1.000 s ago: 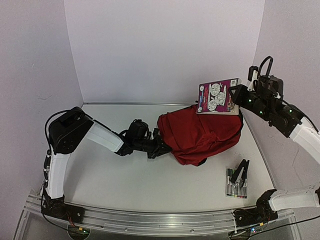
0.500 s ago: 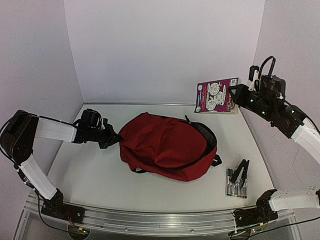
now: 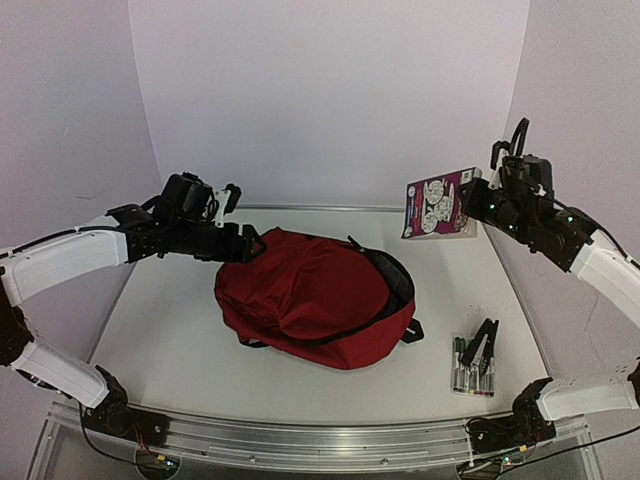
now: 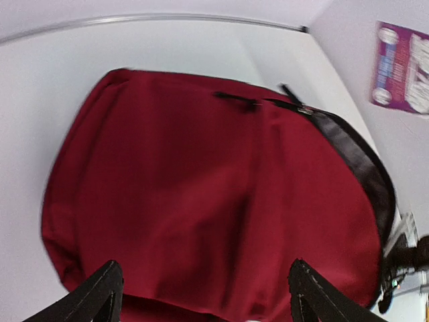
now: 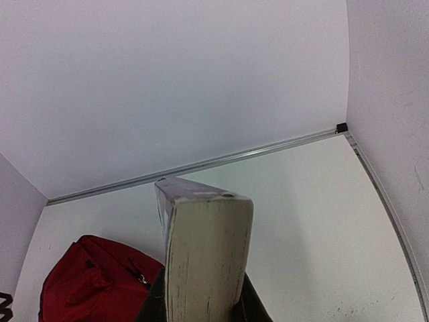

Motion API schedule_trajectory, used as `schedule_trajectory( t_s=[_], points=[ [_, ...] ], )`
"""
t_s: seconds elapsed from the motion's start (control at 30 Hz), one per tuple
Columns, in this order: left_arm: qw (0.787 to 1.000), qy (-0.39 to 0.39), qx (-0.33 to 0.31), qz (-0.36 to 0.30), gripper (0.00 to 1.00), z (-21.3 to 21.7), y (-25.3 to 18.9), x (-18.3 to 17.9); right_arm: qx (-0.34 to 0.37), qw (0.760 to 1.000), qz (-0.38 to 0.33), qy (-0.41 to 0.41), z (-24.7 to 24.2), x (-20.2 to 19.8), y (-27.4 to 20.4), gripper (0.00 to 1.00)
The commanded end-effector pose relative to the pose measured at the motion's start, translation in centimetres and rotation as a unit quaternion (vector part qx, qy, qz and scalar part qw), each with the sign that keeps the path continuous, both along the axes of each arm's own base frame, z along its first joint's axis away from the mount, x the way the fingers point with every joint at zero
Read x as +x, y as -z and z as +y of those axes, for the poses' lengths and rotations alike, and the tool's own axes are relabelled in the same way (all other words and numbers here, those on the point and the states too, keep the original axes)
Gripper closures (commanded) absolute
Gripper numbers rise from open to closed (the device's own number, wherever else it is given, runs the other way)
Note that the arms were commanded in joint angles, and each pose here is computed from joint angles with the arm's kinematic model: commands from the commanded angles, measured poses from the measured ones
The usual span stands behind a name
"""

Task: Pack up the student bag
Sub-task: Adjust the student bag at the center of the board, then place the book in the student bag.

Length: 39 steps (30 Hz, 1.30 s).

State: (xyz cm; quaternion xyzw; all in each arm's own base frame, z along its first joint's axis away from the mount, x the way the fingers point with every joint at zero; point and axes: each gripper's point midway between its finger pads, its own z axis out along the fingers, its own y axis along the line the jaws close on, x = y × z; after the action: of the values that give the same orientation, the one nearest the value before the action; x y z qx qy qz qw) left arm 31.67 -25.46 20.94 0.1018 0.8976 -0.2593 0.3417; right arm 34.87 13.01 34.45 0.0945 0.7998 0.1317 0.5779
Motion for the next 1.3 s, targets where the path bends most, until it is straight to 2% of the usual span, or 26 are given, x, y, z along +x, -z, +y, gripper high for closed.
schedule_trajectory(
  t_s=[0.0, 0.13, 0.3, 0.4, 0.63, 0.77, 0.87, 0.97, 1.27],
  points=[
    [0.983, 0.152, 0.05, -0.085, 0.14, -5.8, -3.0, -5.2, 0.021, 0.998, -0.052, 0.031, -1.1, 0.2, -3.3, 1.0],
    [0.951, 0.282, 0.063, -0.112, 0.14, -12.3, -2.2, -10.6, 0.024, 0.998, -0.051, 0.029, -1.0, 0.1, -3.3, 1.0],
    [0.925, 0.355, 0.067, -0.118, 0.12, -17.3, -1.5, -14.6, 0.027, 0.998, -0.051, 0.024, -1.0, -0.2, -3.4, 1.0],
    [0.915, 0.377, 0.08, -0.122, 0.12, -18.9, -0.5, -15.8, 0.029, 0.998, -0.052, 0.022, -1.0, -0.3, -3.5, 1.0],
    [0.922, 0.321, 0.168, -0.139, 0.1, -19.5, 2.4, -13.2, 0.035, 0.998, -0.053, 0.012, -0.7, -0.6, -3.7, 1.0],
    [0.916, 0.304, 0.219, -0.14, 0.11, -19.7, 3.6, -12.4, 0.031, 0.998, -0.052, 0.013, -0.8, -0.6, -3.6, 1.0],
    [0.916, 0.28, 0.244, -0.149, 0.18, -19.4, 3.6, -11.5, 0.034, 0.998, -0.054, 0.011, -0.9, -0.8, -3.8, 1.0],
    [0.921, 0.263, 0.24, -0.161, 0.35, -19.3, 2.8, -11.0, 0.043, 0.997, -0.059, 0.005, -0.8, -1.2, -4.3, 1.0],
    [0.938, 0.186, 0.221, -0.191, 0.73, -17.5, -1.4, -9.5, 0.081, 0.994, -0.065, -0.044, 0.3, -2.7, -6.0, 1.0]
  ],
)
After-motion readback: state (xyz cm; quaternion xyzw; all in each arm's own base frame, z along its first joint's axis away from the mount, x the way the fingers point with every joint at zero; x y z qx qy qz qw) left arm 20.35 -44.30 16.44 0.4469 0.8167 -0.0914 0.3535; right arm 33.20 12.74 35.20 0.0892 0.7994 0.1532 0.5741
